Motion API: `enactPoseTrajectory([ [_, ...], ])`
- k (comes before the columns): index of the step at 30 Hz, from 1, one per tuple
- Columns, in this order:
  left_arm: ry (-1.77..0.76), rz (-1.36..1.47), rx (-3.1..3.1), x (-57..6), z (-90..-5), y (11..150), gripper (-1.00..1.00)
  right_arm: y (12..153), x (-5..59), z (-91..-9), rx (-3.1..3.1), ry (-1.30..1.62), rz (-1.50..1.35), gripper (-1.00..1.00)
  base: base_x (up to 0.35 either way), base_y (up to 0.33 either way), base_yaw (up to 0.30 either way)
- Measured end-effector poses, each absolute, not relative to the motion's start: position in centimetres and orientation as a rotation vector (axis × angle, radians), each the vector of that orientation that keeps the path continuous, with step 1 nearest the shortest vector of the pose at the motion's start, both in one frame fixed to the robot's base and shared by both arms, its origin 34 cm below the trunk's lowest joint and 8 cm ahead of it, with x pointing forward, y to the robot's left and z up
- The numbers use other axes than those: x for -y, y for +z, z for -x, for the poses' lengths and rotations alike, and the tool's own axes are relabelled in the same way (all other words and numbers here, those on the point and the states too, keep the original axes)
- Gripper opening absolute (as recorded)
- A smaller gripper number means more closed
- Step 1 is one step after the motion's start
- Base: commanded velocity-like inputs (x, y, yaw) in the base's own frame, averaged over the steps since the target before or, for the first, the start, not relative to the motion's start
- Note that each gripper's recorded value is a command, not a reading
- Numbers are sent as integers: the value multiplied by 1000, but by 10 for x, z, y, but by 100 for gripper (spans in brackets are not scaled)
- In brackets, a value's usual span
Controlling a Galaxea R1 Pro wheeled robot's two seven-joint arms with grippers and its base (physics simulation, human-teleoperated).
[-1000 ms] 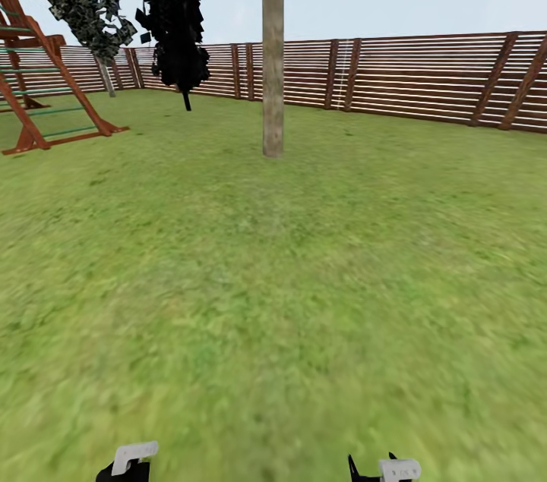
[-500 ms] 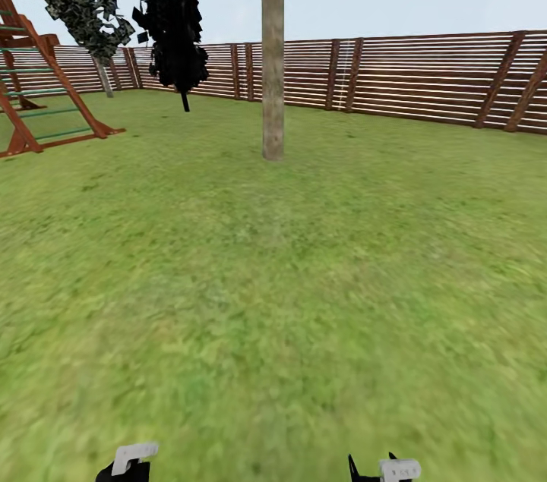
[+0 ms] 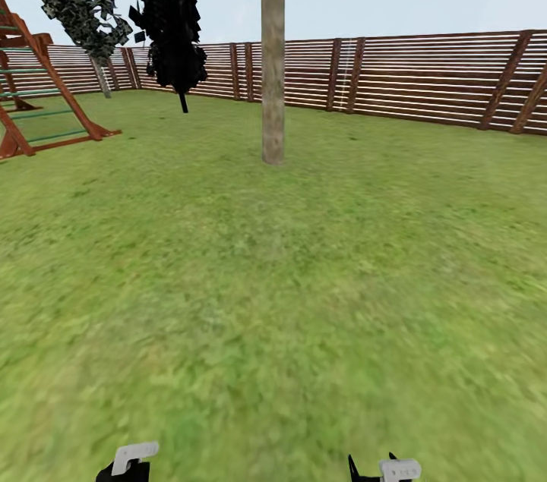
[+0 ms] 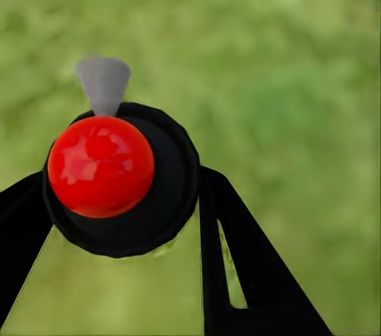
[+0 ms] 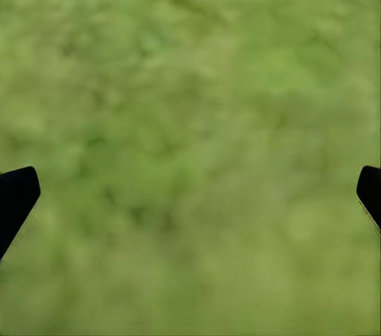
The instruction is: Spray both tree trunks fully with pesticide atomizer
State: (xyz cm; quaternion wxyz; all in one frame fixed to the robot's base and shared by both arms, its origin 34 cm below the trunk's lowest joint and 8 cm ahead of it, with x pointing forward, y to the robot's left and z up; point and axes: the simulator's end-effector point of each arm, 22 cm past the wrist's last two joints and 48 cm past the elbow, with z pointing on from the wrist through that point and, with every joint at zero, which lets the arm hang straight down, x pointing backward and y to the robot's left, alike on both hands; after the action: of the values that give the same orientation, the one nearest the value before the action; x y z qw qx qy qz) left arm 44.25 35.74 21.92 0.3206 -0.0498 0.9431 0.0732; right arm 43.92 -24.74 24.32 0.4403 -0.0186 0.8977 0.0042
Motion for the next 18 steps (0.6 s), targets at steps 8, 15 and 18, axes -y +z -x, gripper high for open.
enactPoseTrajectory([
  [8,192,132,-2478,-357,-442,219,-100,243,247,-439,-2229,11,46,100,339,0,0],
  [15,192,132,-2478,-358,-442,219,-100,243,247,-439,-2229,11,46,100,339,0,0],
  [18,192,132,-2478,-358,-442,219,-100,243,248,-439,-2229,10,46,100,339,0,0],
])
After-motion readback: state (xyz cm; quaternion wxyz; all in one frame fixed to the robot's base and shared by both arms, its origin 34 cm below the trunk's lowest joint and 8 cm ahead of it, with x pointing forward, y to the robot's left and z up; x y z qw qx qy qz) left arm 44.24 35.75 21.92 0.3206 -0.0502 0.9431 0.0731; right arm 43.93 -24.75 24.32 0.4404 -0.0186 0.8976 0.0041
